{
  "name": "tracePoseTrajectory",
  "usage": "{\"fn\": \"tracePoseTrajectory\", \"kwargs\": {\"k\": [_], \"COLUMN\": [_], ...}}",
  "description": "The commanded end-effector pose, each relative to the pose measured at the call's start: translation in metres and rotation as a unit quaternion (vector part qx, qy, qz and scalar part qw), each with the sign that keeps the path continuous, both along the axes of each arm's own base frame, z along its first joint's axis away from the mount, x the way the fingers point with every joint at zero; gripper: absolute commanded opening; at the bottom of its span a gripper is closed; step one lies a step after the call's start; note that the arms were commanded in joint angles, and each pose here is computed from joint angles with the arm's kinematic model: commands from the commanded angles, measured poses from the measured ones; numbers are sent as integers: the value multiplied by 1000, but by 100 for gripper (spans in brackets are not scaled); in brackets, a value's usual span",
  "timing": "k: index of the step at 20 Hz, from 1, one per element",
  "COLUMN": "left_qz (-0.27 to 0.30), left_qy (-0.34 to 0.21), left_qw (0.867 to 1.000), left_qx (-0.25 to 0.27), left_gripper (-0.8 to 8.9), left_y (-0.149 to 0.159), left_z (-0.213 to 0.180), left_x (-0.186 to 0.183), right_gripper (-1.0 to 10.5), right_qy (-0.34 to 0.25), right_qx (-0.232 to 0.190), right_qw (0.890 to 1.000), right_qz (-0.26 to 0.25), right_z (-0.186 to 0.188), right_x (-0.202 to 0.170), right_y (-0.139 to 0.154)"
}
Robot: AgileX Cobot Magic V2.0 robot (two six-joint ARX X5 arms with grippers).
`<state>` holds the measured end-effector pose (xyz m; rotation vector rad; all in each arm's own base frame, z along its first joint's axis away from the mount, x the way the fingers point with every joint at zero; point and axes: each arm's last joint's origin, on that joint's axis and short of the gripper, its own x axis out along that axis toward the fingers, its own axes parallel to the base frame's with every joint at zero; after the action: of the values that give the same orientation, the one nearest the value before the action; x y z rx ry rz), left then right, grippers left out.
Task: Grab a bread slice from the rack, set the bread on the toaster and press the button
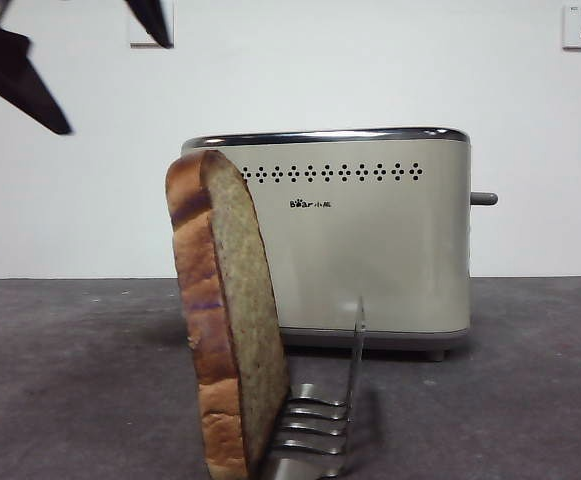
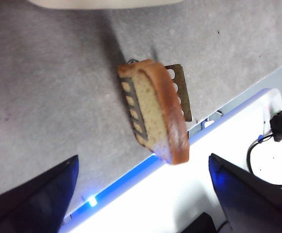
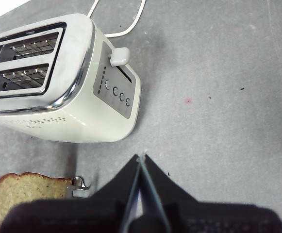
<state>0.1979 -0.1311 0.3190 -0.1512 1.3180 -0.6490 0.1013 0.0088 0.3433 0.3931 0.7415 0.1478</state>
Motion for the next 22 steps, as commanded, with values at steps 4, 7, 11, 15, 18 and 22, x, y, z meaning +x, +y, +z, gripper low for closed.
{"fn": "tracePoseTrajectory", "kwargs": {"k": [4, 7, 11, 15, 18, 22], "left_qz": [-14, -15, -16, -18, -10, -11], "left_qy": [3, 21, 21, 25, 21, 23], "left_qw": [1000, 999, 997, 996, 997, 997], "left_qx": [9, 38, 73, 78, 71, 68], "left_gripper": [449, 448, 433, 204, 84, 57], "left_y": [-40, -54, -67, -72, -73, -73], "left_z": [-20, -36, -51, -57, -56, -56], "left_x": [9, 15, 18, 19, 20, 20], "right_gripper": [1, 1, 1, 1, 1, 1], "right_qy": [-6, -3, 4, 3, 2, 1], "right_qx": [-4, -4, -6, -14, -19, -20], "right_qw": [1000, 1000, 1000, 1000, 1000, 1000], "right_qz": [4, 4, 3, 0, 5, 5], "right_z": [1, 1, 0, 0, 0, 0], "right_x": [0, -1, -1, -1, -1, -1], "right_y": [0, 0, 0, -1, 0, -1]}}
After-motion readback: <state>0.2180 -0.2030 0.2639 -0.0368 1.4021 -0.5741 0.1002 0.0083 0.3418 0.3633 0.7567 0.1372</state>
